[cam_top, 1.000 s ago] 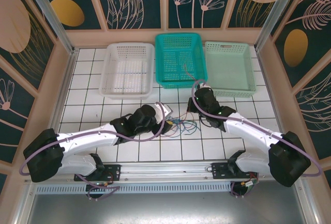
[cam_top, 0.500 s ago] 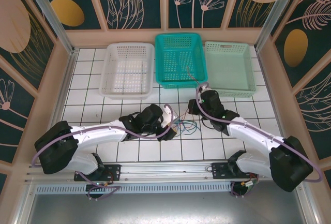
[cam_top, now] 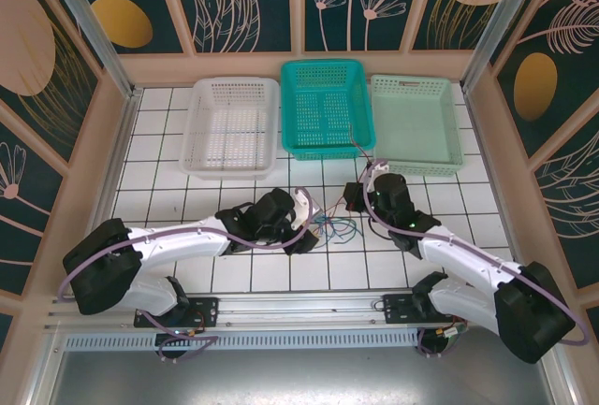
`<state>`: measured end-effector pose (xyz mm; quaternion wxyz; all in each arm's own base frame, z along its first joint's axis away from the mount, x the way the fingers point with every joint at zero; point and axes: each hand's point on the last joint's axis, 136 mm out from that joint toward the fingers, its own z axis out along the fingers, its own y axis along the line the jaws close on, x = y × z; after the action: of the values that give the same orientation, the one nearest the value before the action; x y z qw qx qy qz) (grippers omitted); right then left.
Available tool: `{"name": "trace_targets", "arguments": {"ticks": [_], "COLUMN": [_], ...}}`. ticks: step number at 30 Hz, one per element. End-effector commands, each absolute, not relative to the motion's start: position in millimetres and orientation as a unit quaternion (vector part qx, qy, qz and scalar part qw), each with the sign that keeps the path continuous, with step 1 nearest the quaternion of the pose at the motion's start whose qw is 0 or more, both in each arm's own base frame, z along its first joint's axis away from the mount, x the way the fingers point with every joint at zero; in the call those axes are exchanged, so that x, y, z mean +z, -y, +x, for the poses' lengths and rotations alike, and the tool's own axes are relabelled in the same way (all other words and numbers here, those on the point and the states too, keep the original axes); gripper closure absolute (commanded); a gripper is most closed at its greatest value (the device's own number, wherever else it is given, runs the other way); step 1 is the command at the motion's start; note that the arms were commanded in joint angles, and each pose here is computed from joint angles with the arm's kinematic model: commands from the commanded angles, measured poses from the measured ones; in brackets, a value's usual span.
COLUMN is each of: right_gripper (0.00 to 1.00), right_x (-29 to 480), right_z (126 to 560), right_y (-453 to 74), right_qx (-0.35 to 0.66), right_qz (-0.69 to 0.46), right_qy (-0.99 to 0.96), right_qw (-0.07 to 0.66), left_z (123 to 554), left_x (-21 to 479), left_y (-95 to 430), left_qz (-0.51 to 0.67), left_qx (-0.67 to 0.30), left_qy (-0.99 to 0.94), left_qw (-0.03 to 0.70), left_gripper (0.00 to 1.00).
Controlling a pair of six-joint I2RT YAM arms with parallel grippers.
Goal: Untangle the cables
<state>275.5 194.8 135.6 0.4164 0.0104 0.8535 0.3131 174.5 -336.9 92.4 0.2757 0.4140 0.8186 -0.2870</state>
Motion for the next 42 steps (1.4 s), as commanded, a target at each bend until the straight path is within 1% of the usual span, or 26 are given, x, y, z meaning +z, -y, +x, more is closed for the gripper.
{"name": "trace_targets", "arguments": {"ticks": [1, 8, 16, 23, 32, 35, 42], "right_gripper": [1.00, 1.00, 1.00, 1.00, 1.00, 1.00, 1.00], "right_x": [155, 153, 148, 152, 151, 152, 152], "right_z": [278, 277, 281, 283, 285, 286, 286], "right_y": [-193, -191, -192, -193, -191, -192, -190], "right_qx": [0.329, 0.325, 0.319, 0.322, 0.320, 0.322, 0.319], "right_qz": [0.010, 0.014, 0.021, 0.024, 0.033, 0.035, 0.042], "right_qy": [-0.830, -0.835, -0.842, -0.840, -0.841, -0.841, -0.842], "right_qw": [0.450, 0.444, 0.434, 0.436, 0.434, 0.433, 0.434], "left_z": [174, 178, 170, 170, 169, 171, 179], "left_x": [86, 88, 87, 85, 87, 85, 78], "left_y": [335, 339, 350, 352, 360, 361, 358], "left_qz": [0.408, 0.406, 0.417, 0.418, 0.418, 0.414, 0.403], "left_qx": [-0.281, -0.281, -0.308, -0.312, -0.328, -0.323, -0.301], "left_qy": [-0.830, -0.828, -0.819, -0.818, -0.813, -0.817, -0.830], "left_qw": [0.257, 0.266, 0.246, 0.242, 0.238, 0.238, 0.242], "left_gripper": [0.52, 0.53, 0.56, 0.65, 0.63, 0.66, 0.78]}}
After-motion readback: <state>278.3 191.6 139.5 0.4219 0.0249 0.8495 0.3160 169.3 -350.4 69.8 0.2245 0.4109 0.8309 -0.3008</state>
